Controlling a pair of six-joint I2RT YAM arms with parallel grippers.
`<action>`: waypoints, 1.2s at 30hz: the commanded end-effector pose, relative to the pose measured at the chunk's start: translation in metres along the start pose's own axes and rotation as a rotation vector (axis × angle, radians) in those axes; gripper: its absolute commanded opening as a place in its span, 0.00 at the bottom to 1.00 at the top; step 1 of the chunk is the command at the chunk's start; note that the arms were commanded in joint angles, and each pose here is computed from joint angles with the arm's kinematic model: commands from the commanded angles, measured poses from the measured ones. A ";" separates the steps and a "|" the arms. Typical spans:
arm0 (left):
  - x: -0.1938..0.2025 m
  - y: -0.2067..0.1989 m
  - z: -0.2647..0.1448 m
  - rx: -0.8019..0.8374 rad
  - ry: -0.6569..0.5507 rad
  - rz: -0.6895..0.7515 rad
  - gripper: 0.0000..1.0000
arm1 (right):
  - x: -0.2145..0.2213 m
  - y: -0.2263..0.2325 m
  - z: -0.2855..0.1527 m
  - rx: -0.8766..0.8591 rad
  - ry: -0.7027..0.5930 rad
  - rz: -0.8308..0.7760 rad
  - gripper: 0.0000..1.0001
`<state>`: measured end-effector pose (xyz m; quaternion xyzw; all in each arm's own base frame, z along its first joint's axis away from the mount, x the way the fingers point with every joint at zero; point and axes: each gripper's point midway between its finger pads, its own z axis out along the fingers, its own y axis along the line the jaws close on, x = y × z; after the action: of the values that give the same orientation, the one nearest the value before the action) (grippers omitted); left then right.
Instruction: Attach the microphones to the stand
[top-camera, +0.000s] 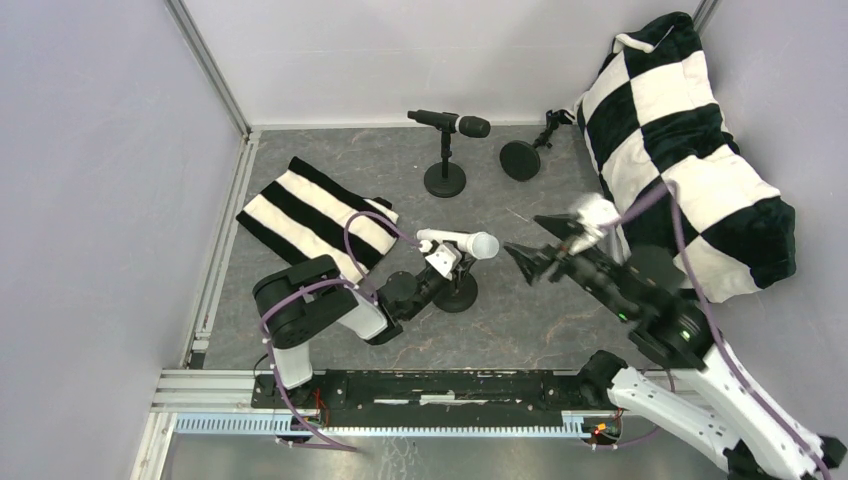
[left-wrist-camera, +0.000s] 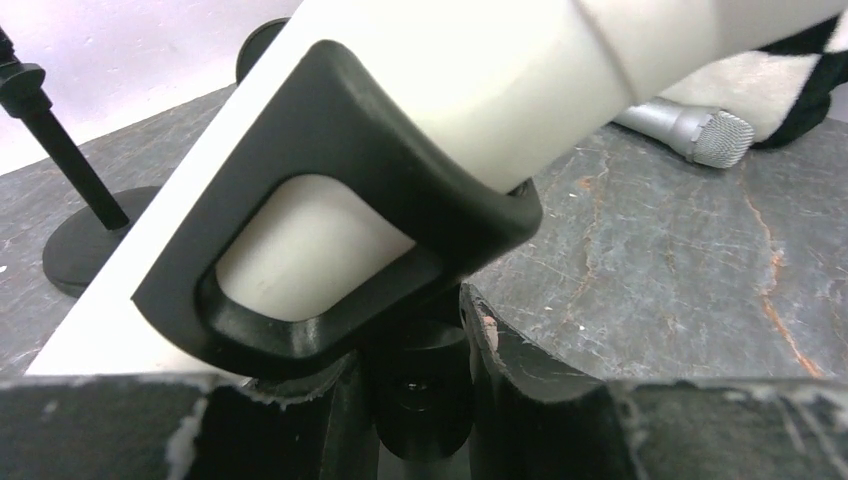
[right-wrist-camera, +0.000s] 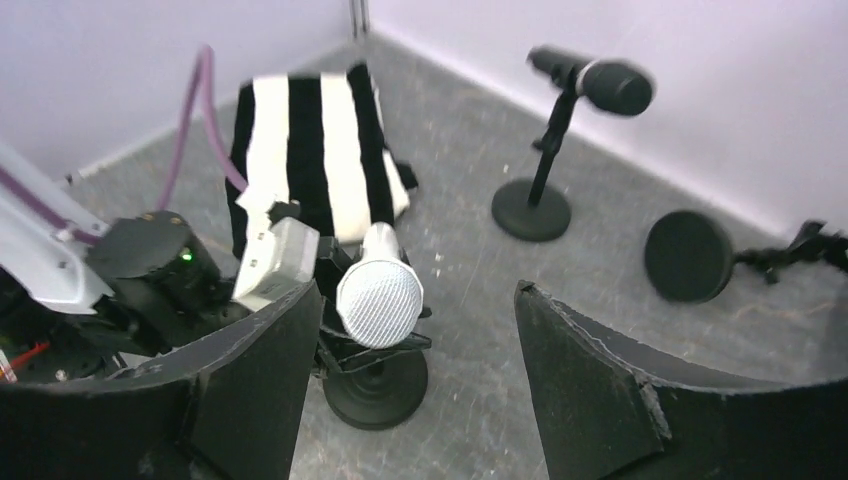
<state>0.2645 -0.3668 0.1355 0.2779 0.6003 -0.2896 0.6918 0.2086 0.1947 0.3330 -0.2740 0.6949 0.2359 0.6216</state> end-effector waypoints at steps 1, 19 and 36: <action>-0.029 0.016 0.020 -0.092 -0.089 -0.009 0.02 | -0.022 -0.007 -0.033 0.026 -0.203 -0.024 0.77; -0.021 0.179 0.086 -0.254 -0.144 0.078 0.02 | 0.049 -0.030 -0.037 0.150 -0.156 -0.082 0.77; -0.015 0.203 0.072 -0.283 -0.120 0.055 0.90 | 0.072 -0.046 -0.032 0.255 -0.108 -0.031 0.78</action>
<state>0.4740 -0.2870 0.1245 0.1838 0.6231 -0.1818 0.7382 0.2042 0.1383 0.2541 -0.2246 0.6868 0.1540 0.6739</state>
